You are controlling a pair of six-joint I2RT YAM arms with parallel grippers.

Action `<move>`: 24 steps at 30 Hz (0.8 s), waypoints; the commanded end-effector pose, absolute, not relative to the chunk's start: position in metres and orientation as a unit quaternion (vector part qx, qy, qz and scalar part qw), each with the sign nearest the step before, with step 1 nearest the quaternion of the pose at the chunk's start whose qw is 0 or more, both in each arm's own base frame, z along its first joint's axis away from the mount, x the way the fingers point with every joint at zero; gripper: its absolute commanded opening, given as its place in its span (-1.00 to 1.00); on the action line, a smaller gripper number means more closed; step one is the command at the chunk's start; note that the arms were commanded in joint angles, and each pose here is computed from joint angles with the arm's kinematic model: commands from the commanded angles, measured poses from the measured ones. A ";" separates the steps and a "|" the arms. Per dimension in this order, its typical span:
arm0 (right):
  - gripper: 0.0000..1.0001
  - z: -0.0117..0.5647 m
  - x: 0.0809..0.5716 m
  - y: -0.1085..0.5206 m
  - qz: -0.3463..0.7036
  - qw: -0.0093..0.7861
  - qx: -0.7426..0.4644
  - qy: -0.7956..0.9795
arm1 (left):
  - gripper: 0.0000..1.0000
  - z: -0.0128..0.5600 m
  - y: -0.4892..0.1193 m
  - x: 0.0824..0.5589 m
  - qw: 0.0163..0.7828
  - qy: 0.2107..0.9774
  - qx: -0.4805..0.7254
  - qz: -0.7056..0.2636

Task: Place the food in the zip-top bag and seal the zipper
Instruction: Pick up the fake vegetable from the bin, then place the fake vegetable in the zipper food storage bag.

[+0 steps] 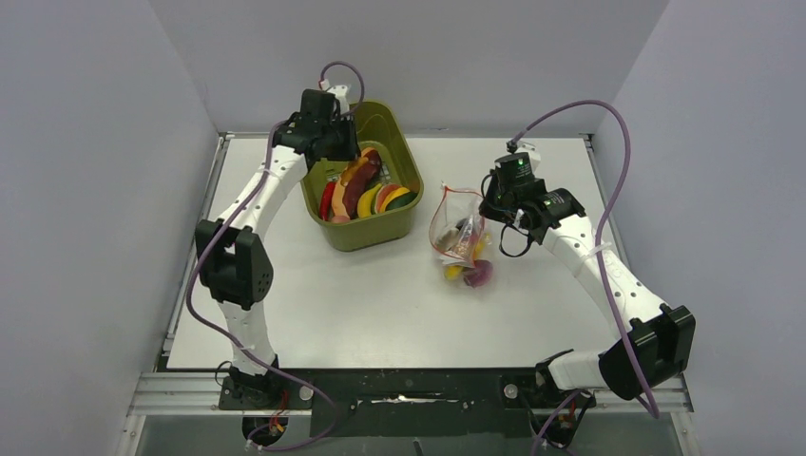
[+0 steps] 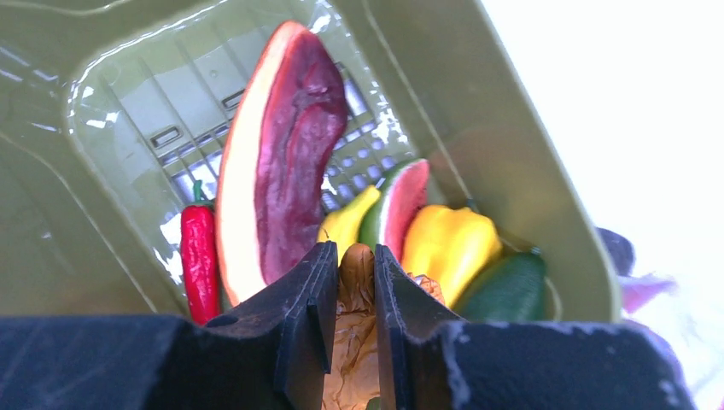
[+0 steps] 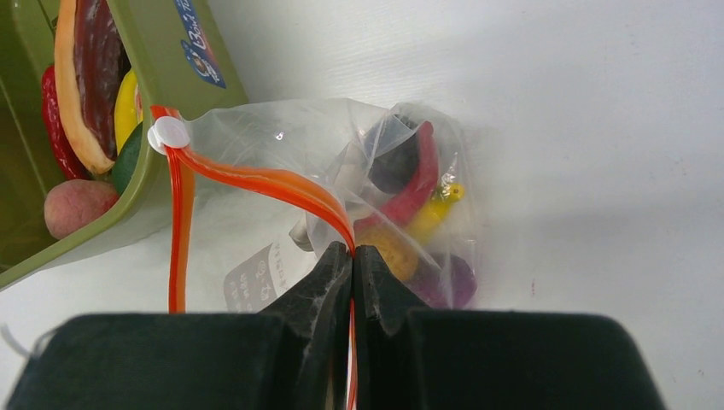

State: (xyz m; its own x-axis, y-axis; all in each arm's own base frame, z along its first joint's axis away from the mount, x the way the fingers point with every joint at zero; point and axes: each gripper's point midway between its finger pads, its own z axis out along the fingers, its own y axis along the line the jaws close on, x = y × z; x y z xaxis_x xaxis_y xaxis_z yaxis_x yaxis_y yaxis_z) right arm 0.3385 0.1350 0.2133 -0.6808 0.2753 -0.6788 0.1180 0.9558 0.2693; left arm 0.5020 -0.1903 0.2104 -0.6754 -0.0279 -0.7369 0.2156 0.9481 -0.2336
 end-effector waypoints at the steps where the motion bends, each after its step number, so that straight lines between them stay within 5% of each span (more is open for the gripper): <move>1: -1.00 0.242 0.345 0.144 0.144 0.418 0.133 0.887 | -1.00 0.272 -0.215 0.489 0.457 0.855 0.059 -0.239; 24: -1.00 0.260 0.360 0.207 0.309 0.456 0.139 0.823 | -1.00 0.331 -0.275 0.379 0.436 0.711 0.110 -0.540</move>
State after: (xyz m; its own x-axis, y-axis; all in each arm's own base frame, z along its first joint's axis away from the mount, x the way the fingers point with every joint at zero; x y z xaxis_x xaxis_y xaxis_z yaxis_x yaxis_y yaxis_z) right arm 0.3558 0.1884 0.2229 -0.6099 0.4665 -0.6406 0.0567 0.8320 0.5519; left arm 0.3964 -0.2639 0.2674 -0.6794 -0.2491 -0.6902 0.4892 0.5473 -0.6790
